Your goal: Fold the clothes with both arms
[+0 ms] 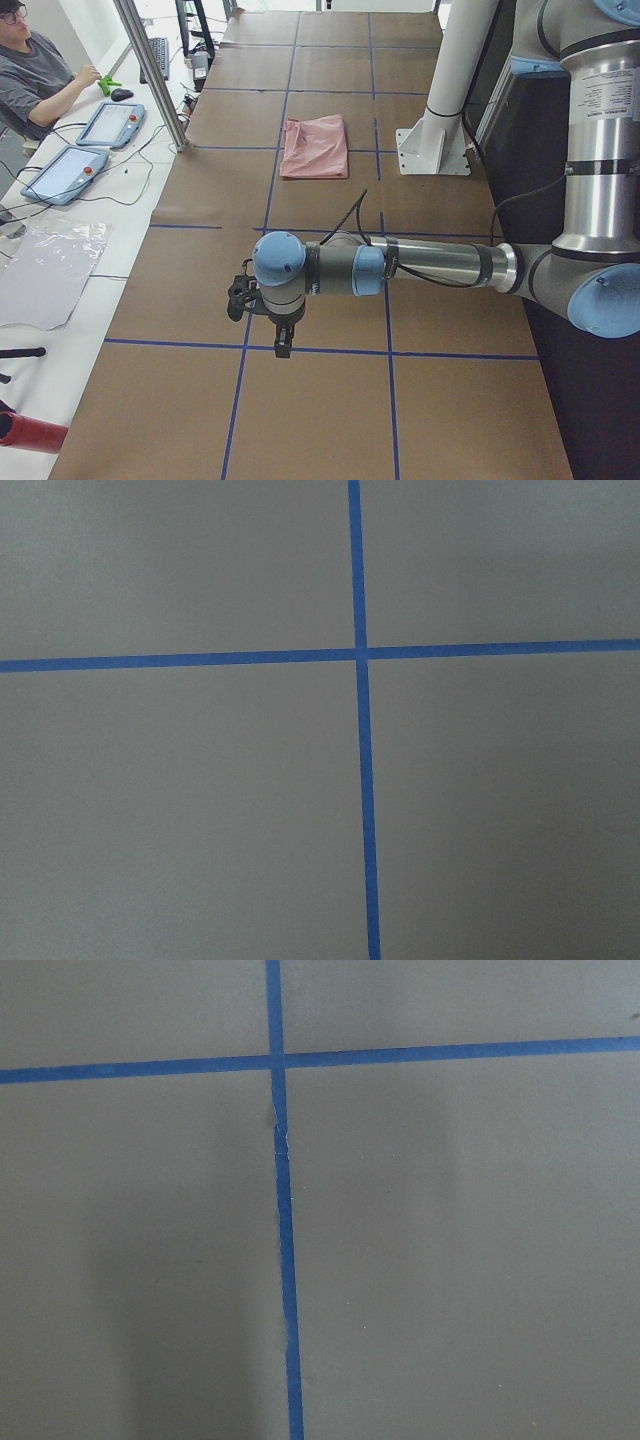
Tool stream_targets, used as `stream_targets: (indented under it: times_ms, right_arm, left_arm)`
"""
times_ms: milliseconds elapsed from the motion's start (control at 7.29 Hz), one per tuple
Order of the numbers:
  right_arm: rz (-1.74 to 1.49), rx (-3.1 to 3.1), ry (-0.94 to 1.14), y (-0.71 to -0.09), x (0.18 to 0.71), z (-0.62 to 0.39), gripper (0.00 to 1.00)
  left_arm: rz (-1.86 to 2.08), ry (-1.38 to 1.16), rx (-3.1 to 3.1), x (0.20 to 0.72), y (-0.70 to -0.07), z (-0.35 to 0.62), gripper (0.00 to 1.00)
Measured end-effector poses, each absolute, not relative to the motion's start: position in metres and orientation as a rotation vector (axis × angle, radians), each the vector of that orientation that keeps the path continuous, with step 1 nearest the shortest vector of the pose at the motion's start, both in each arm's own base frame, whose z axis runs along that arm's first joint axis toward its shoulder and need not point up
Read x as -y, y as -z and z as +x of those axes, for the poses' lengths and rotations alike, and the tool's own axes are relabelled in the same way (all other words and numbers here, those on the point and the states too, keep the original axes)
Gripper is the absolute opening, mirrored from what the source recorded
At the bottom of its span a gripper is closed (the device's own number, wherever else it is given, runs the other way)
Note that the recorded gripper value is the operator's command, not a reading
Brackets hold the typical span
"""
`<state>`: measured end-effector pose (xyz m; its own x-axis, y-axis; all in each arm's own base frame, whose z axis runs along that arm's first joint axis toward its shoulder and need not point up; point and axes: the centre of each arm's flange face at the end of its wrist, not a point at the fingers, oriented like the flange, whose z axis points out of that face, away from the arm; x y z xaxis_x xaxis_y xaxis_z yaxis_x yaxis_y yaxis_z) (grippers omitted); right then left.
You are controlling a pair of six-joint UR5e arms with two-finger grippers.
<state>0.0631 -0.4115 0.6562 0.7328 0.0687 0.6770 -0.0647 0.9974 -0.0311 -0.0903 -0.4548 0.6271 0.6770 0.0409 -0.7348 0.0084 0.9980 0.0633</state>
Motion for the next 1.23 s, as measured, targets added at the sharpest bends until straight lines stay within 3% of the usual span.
stream_targets:
  times_ms: [1234]
  right_arm:
    - [0.006,0.745,-0.062,-0.6506,0.414,0.0608,1.0]
  left_arm:
    - [0.083,-0.03,-0.826,0.4574,-0.618,-0.0904,1.0]
